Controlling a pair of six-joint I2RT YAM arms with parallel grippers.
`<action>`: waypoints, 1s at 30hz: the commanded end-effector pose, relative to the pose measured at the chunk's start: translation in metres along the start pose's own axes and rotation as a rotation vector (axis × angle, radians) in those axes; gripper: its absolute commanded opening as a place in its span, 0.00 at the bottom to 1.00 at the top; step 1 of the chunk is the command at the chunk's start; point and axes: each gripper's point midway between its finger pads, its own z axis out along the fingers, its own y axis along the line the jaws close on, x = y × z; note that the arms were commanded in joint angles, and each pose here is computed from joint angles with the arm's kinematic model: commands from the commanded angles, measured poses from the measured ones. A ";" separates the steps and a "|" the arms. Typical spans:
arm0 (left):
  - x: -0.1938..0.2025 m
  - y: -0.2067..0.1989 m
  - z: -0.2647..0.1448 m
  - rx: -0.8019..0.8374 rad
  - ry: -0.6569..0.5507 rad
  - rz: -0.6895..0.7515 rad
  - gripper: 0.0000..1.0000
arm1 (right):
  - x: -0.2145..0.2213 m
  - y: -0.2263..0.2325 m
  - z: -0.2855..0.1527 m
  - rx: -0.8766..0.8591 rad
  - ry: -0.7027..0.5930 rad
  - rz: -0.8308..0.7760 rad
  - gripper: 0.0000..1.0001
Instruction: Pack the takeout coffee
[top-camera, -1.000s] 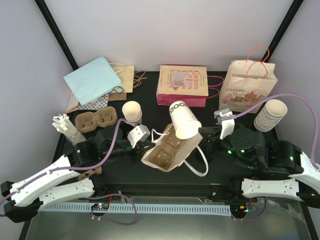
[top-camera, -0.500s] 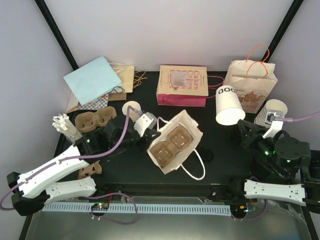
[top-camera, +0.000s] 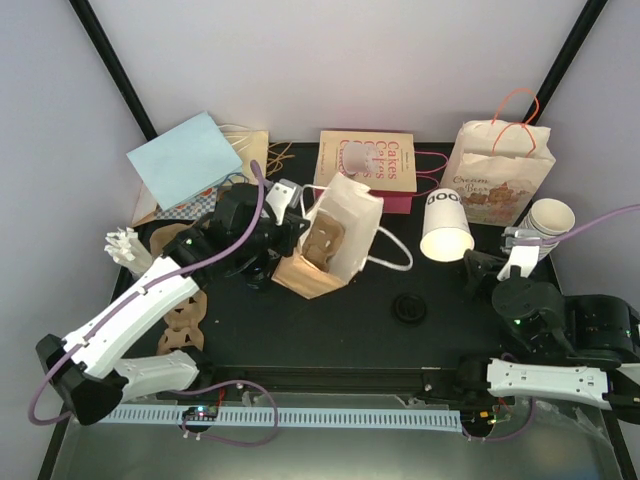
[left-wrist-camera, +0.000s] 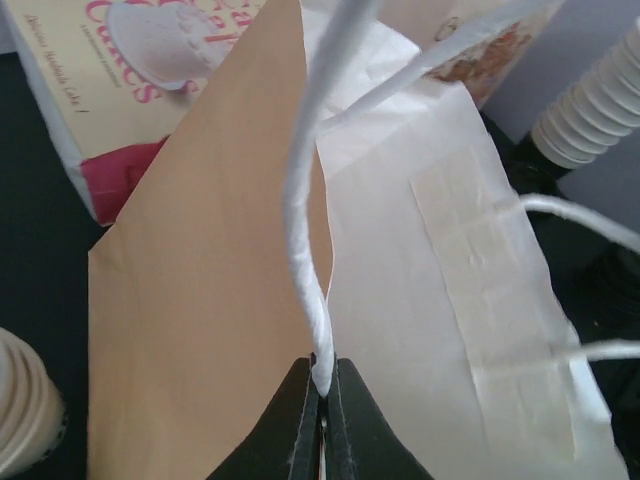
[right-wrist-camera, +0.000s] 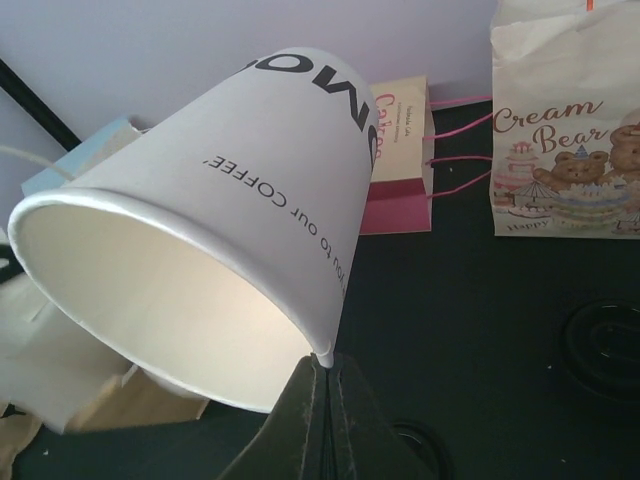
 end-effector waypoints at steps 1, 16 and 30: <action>-0.027 0.007 0.000 0.015 -0.038 -0.006 0.02 | 0.000 -0.002 0.003 0.018 -0.024 0.012 0.01; -0.042 0.068 0.011 -0.063 -0.040 -0.065 0.02 | 0.083 0.073 0.031 -0.119 0.353 -0.190 0.01; -0.044 0.099 0.027 -0.087 -0.007 -0.092 0.01 | 0.059 0.046 0.020 -0.064 0.271 -0.080 0.01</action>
